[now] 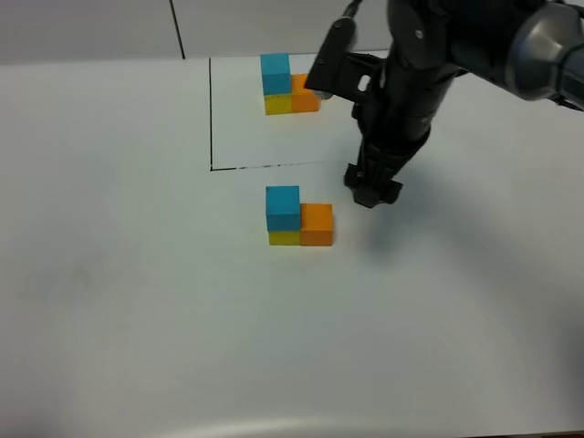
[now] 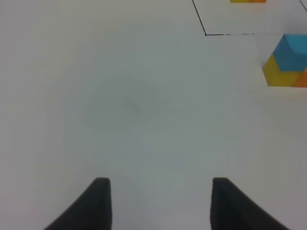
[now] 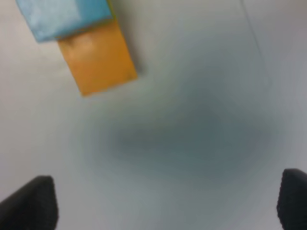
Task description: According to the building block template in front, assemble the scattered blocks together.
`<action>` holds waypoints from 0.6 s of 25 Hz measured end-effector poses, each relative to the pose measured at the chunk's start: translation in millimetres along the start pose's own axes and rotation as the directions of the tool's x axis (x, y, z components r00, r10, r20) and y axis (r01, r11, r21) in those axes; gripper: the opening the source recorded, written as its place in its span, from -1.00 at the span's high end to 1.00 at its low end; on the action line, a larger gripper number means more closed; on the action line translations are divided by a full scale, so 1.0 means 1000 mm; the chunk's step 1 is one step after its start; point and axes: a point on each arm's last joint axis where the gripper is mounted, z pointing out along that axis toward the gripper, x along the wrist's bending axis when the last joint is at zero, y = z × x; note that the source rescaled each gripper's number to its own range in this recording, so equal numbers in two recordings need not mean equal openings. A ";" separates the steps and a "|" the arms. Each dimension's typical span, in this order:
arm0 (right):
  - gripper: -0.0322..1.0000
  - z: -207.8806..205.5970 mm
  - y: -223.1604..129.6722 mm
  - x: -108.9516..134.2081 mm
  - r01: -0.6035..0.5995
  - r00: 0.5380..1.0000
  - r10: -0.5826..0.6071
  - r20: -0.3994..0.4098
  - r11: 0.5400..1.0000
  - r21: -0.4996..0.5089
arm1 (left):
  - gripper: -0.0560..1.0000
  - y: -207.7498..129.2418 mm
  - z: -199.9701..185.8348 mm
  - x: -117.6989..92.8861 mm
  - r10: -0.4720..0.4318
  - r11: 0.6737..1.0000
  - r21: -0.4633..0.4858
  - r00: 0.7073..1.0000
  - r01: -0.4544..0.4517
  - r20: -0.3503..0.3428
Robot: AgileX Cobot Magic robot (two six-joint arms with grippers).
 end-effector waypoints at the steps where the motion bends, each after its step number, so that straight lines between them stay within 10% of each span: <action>1: -0.72 -0.005 -0.012 0.002 -0.050 0.999 0.050 0.014 0.999 -0.018 | 0.76 0.000 0.000 0.000 0.000 1.000 0.000 1.000 0.000 0.000; 7: -0.72 -0.029 -0.079 0.013 -0.335 0.935 0.347 0.076 0.933 -0.129 | 0.76 0.000 0.000 0.000 0.000 1.000 0.000 1.000 0.000 0.000; 15: -0.72 -0.043 -0.098 0.004 -0.440 0.879 0.461 0.124 0.883 -0.160 | 0.76 0.000 0.000 0.000 0.000 1.000 0.000 1.000 0.000 0.000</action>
